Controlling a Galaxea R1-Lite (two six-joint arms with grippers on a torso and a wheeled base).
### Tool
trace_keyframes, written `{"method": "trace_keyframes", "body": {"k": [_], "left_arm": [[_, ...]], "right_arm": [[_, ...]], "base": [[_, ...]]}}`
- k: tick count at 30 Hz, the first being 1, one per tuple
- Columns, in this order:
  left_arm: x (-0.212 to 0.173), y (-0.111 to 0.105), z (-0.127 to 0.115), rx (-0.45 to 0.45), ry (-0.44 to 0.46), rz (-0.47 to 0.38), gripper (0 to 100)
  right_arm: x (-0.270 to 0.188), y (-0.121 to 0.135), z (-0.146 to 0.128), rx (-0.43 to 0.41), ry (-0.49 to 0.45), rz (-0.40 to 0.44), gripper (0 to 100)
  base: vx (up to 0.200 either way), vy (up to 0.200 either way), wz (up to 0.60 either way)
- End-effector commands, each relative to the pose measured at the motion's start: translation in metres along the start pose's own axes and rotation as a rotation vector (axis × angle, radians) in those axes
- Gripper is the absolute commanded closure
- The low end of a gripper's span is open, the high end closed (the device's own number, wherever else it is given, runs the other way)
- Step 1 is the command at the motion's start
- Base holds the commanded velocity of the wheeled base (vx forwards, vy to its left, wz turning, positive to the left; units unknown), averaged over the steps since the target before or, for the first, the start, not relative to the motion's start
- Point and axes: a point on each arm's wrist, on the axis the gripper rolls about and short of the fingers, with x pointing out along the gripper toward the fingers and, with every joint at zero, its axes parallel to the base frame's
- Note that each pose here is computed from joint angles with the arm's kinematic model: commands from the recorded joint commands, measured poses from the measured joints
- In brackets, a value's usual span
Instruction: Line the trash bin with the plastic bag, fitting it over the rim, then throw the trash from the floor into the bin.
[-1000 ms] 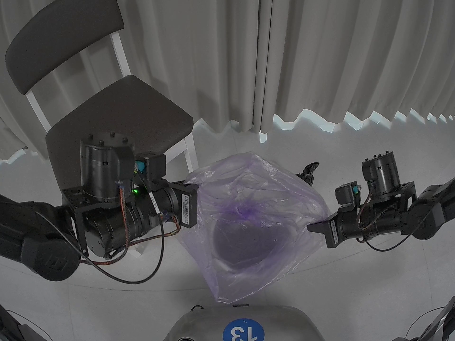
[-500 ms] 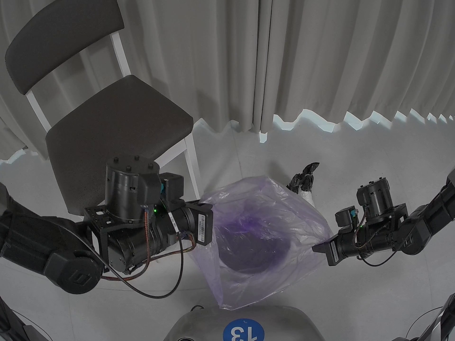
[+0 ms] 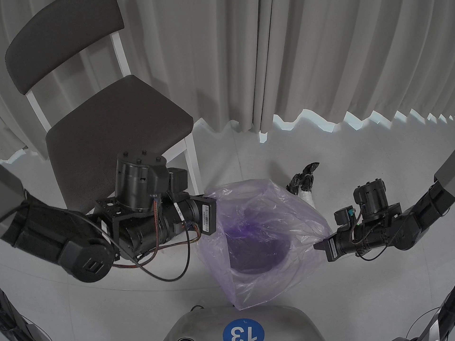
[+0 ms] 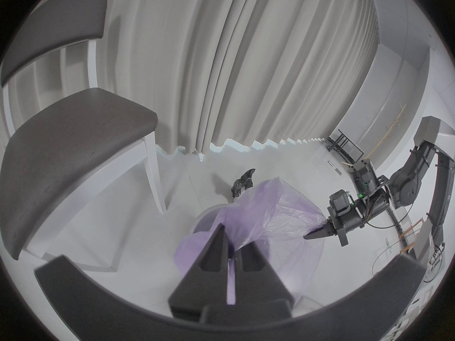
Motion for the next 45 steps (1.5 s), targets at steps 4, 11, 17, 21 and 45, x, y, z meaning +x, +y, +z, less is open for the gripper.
{"method": "trace_keyframes", "body": {"k": [4, 11, 17, 21, 45], "left_arm": [[0.029, 0.021, 0.006, -0.028, -0.008, 0.045, 100], [0.039, 0.020, 0.007, -0.066, -0.015, 0.044, 100], [0.044, 0.007, 0.011, -0.123, -0.045, 0.005, 100], [0.045, 0.000, 0.010, -0.118, -0.054, -0.019, 100], [0.049, 0.072, -0.022, -0.282, -0.030, 0.093, 100]], "right_arm": [[0.024, -0.007, 0.020, 0.094, -0.094, 0.001, 100], [0.020, -0.017, 0.028, 0.172, -0.129, -0.018, 100], [-0.003, -0.039, 0.023, 0.133, -0.069, -0.082, 100], [-0.017, -0.045, 0.023, 0.112, -0.051, -0.102, 100], [-0.001, 0.010, 0.028, 0.137, -0.033, 0.018, 100]], "base": [[0.000, 0.000, 0.00], [0.000, 0.000, 0.00], [0.000, 0.000, 0.00], [0.000, 0.000, 0.00], [0.000, 0.000, 0.00]]}}
